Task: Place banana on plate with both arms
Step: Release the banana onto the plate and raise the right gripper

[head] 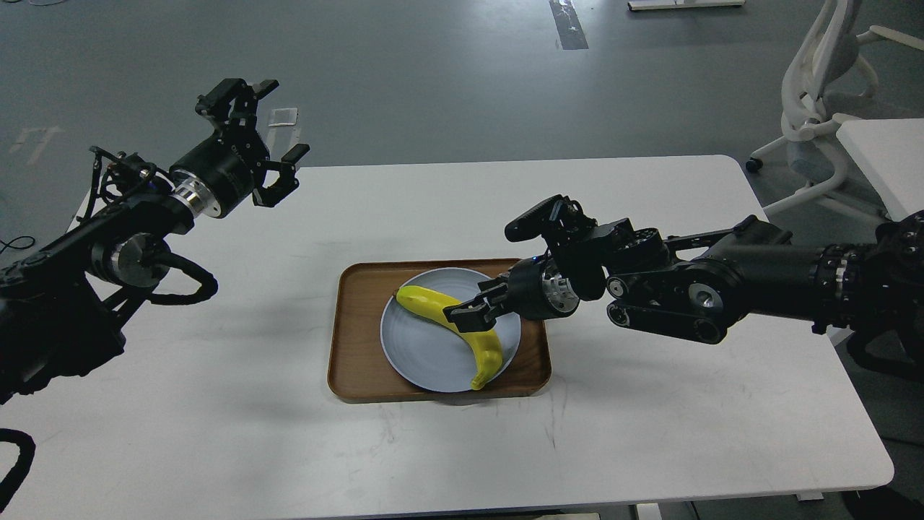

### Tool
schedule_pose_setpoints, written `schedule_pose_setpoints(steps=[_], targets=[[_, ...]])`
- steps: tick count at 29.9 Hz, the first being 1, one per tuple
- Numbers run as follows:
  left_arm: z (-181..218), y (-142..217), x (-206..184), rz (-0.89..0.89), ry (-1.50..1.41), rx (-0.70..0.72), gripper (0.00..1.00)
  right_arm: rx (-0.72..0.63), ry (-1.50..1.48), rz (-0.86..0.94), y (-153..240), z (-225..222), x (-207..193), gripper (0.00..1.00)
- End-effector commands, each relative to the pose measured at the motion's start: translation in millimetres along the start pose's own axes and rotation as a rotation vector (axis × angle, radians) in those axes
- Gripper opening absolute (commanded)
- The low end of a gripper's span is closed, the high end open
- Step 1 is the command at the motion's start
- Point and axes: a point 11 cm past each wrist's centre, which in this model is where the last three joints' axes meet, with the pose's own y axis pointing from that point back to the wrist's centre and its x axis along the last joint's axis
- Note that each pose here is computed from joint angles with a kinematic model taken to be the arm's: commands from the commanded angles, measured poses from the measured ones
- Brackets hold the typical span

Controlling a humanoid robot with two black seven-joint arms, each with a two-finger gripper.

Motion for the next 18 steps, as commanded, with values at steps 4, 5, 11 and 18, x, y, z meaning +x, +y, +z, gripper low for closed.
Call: schedule_pose_setpoints(steps=[4, 5, 11, 18], targets=[[0.7, -0.8, -1.0, 0.000, 0.016, -0.012, 0.98, -0.014, -0.249, 0.282, 39.7, 28.7, 76.4, 1.00], [1.0, -0.8, -0.9, 0.000, 0.017, -0.013, 0.98, -0.018, -0.298, 0.324, 45.5, 35.0, 84.0, 1.00], [-0.2, -3.0, -4.3, -0.003, 0.031, -0.020, 0.98, 0.088, -0.939, 0.677, 85.9, 86.4, 115.3, 0.99], [-13.8, 0.8, -5.5, 0.007, 0.085, -0.046, 0.98, 0.262, -1.594, 0.893, 105.3, 128.3, 87.1, 0.99]])
